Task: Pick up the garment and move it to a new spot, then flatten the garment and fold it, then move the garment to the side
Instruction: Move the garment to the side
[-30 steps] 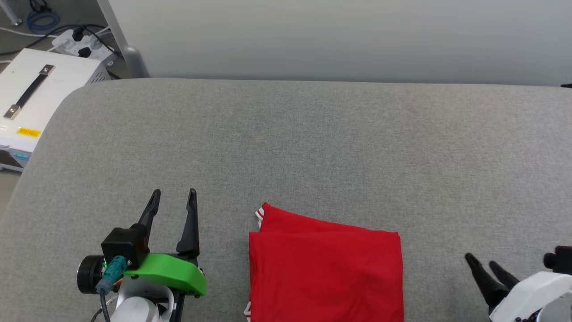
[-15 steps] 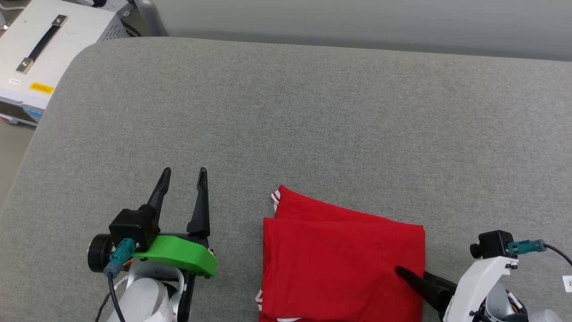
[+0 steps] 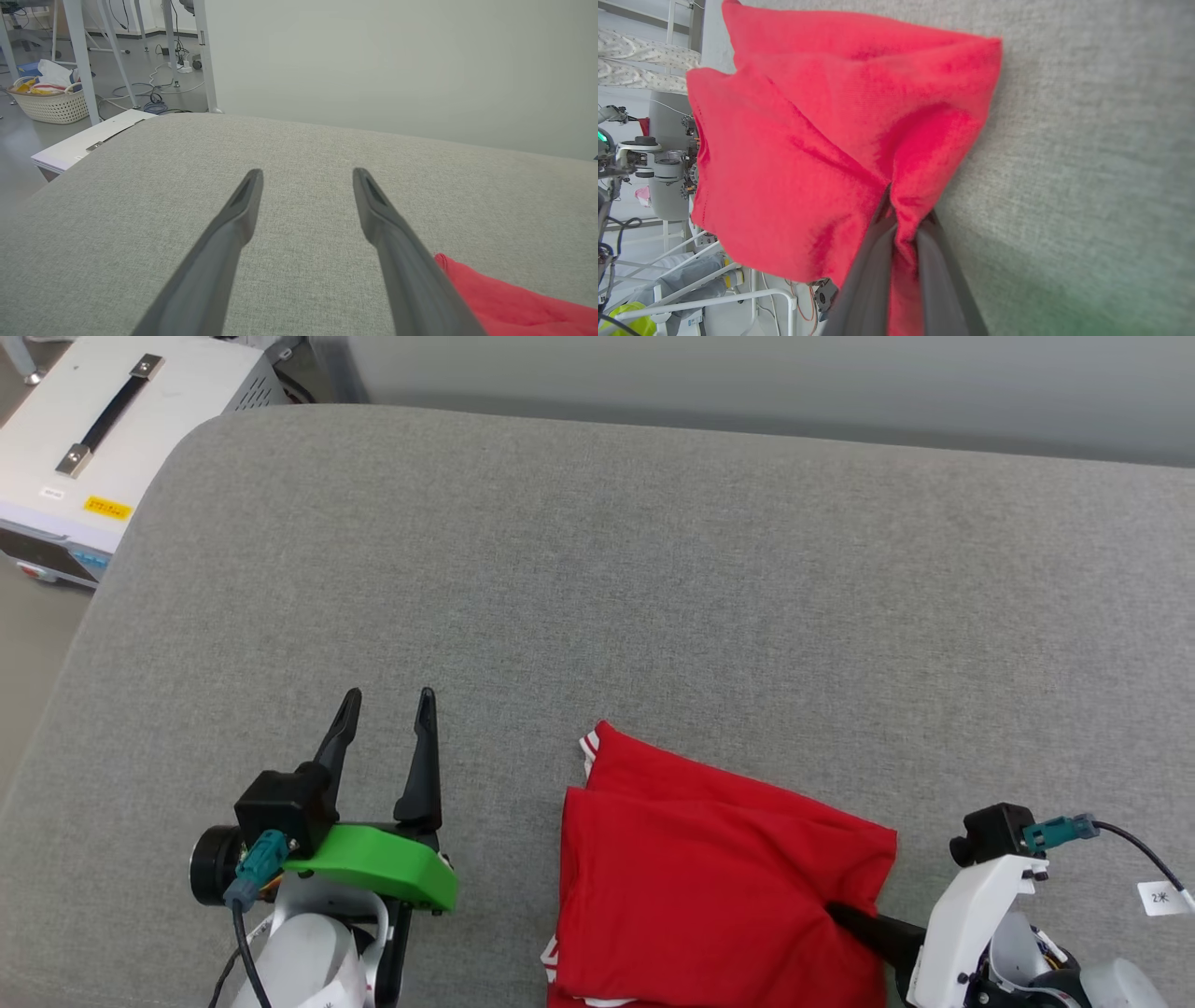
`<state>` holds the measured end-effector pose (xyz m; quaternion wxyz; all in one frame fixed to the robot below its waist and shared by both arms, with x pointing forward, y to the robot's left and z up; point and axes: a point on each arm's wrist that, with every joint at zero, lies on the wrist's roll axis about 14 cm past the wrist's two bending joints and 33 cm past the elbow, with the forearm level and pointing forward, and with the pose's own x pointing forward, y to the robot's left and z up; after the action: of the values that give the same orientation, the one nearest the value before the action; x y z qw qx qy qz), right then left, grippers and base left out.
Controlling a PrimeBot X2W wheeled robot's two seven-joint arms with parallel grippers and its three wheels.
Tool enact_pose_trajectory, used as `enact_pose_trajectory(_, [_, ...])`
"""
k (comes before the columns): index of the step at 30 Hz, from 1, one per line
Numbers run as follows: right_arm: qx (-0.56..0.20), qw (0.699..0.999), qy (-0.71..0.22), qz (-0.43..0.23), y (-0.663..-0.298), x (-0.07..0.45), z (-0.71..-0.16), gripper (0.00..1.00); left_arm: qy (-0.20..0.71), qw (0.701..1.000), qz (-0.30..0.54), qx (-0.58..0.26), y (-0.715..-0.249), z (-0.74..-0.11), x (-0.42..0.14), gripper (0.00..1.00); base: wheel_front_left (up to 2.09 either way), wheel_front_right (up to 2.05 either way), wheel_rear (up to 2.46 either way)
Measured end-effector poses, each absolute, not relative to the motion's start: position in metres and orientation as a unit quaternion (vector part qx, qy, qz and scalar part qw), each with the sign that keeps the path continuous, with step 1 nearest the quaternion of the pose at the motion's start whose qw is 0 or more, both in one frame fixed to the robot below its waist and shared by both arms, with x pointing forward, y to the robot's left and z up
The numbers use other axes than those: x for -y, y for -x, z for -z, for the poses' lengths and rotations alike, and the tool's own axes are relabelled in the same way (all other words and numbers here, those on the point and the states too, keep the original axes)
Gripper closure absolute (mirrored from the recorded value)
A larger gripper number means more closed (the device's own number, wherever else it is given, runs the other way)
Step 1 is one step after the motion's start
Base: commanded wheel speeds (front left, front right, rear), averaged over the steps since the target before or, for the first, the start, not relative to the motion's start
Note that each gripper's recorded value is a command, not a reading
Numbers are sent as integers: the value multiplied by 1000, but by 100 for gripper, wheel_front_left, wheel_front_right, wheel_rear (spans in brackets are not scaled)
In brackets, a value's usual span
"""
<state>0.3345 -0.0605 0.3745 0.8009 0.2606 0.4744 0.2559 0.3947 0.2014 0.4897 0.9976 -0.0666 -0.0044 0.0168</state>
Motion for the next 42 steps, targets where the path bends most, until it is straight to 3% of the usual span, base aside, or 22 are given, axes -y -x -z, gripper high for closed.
enact_pose_trajectory(9, [-423,858,-192,-219,-345,107,-395,100,57,998,17,16,-400,-497,-182,0,0,0,0])
enact_pose_trajectory(20, [-391,906,-137,-84,-337,218,-416,100,59,991,116,38,-425,-510,-118,0,0,0,0])
enact_pose_trajectory(26, [-350,929,-118,-14,-350,268,-440,100,57,980,182,50,-447,-520,-73,0,0,0,0])
enact_pose_trajectory(32, [-340,935,-62,77,-372,340,-452,100,57,969,234,53,-474,-515,-40,0,0,0,0])
enact_pose_trajectory(42, [-343,911,20,230,-389,457,-458,100,75,956,282,41,-505,-484,-8,0,0,0,0])
